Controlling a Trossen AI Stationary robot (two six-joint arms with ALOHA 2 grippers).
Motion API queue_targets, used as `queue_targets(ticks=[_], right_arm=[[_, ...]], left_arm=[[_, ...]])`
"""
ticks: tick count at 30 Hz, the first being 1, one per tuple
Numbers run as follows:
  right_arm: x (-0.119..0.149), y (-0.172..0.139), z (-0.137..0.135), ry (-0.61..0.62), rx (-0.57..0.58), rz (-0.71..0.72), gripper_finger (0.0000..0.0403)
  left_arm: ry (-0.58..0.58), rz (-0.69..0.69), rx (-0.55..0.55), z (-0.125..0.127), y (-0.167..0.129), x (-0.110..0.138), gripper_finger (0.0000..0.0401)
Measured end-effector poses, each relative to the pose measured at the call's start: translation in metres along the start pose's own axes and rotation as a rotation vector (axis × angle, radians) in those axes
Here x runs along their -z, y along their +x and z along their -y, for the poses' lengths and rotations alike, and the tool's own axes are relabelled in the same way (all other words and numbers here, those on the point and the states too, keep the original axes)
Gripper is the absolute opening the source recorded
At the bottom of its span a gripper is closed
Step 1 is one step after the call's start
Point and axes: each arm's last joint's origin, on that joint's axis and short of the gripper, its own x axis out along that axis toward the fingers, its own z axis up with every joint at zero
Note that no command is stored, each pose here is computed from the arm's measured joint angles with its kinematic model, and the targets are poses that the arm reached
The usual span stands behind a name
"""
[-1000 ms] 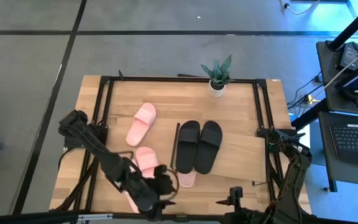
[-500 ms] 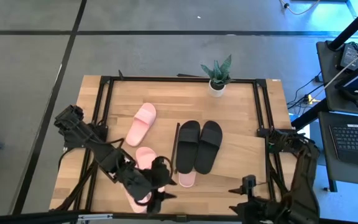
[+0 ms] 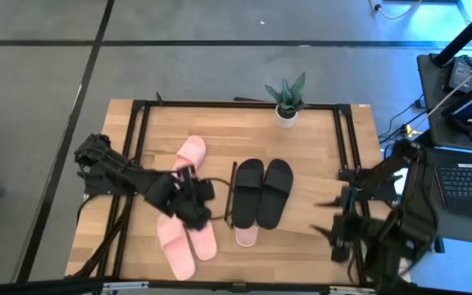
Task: Pick and place slides into the shelf
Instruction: Put the top pink slipper under the shelf
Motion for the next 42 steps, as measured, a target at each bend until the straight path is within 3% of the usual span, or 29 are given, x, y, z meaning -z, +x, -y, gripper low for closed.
queue_targets(ticks=[4,7,10,15,20,26,32,42], right_arm=[[0.006,0.004,0.030,0.092,0.059,0.088,0.0265],[0.011,0.009,0.049,0.139,0.096,0.116,0.0265],[0.015,0.016,0.063,0.183,0.126,0.132,0.0265],[0.024,0.029,0.074,0.231,0.160,0.129,0.0265],[0.038,0.046,0.077,0.247,0.209,0.110,0.0265],[0.052,0.065,0.079,0.288,0.280,0.080,0.0265],[0.054,0.072,0.081,0.347,0.307,0.078,0.0265],[0.050,0.075,0.079,0.399,0.289,0.099,0.0265]], left_arm=[[0.138,-0.146,-0.167,-0.034,0.011,-0.001,0.0192],[0.296,-0.112,-0.172,-0.046,0.027,-0.008,0.0192],[0.384,-0.107,-0.173,-0.062,0.049,-0.008,0.0192],[0.366,-0.144,-0.104,-0.095,0.087,0.019,0.0192],[0.344,-0.079,-0.068,-0.111,0.111,0.055,0.0192],[0.451,-0.066,-0.073,-0.116,0.141,0.088,0.0192],[0.534,-0.145,-0.273,-0.123,0.167,0.115,0.0192],[0.468,-0.110,-0.357,-0.132,0.188,0.129,0.0192]])
